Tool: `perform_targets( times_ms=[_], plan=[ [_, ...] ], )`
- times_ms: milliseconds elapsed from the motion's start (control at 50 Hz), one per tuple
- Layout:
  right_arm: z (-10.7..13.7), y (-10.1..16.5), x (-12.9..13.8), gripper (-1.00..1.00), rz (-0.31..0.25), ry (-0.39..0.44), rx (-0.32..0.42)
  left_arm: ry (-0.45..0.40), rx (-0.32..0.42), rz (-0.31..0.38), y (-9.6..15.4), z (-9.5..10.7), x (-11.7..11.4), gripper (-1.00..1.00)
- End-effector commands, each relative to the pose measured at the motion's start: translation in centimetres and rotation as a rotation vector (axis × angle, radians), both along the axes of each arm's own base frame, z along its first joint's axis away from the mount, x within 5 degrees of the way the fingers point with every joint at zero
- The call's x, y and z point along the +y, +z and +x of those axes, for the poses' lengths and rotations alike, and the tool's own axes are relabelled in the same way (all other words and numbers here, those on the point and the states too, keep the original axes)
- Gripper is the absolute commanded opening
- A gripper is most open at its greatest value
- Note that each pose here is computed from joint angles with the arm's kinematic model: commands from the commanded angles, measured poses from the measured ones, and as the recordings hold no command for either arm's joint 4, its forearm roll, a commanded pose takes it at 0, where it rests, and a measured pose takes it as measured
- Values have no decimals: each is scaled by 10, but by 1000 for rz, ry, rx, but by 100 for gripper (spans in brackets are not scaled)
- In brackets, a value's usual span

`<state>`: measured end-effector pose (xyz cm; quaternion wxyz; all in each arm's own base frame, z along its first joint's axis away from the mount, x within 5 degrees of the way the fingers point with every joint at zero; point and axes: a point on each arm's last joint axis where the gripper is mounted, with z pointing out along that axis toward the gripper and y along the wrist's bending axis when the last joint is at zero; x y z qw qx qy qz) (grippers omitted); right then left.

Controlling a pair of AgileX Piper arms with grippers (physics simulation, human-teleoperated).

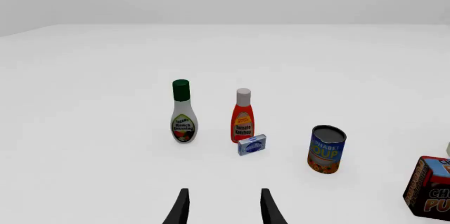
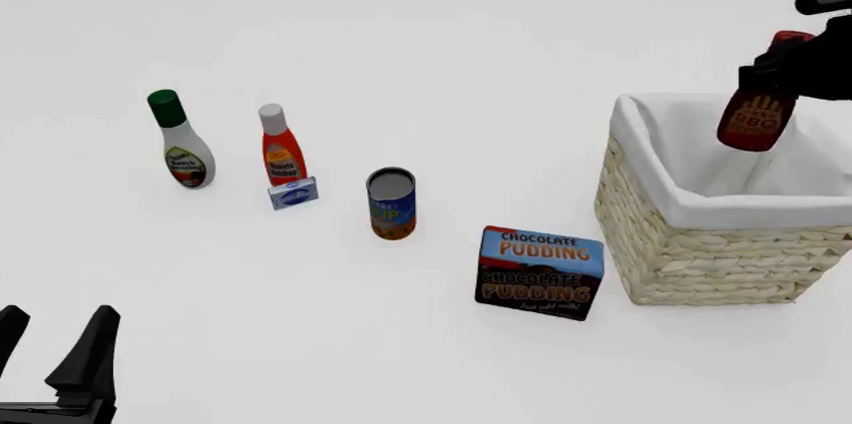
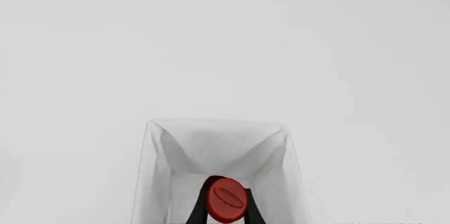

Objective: Pick the bbq sauce and place it in the basket.

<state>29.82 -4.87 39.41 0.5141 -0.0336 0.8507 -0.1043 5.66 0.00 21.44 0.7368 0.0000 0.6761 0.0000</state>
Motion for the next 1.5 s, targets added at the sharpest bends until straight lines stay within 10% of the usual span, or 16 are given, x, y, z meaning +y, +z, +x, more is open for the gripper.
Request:
perform_targets(
  times_ms=[20, 1500],
  plan=[
    [5, -10, -3, -100, 13, -13, 3, 0, 0, 0, 0, 0, 0, 100],
    [52, -97, -11, -100, 42, -22, 114, 0, 0, 0, 0, 0, 0, 100]
  ],
)
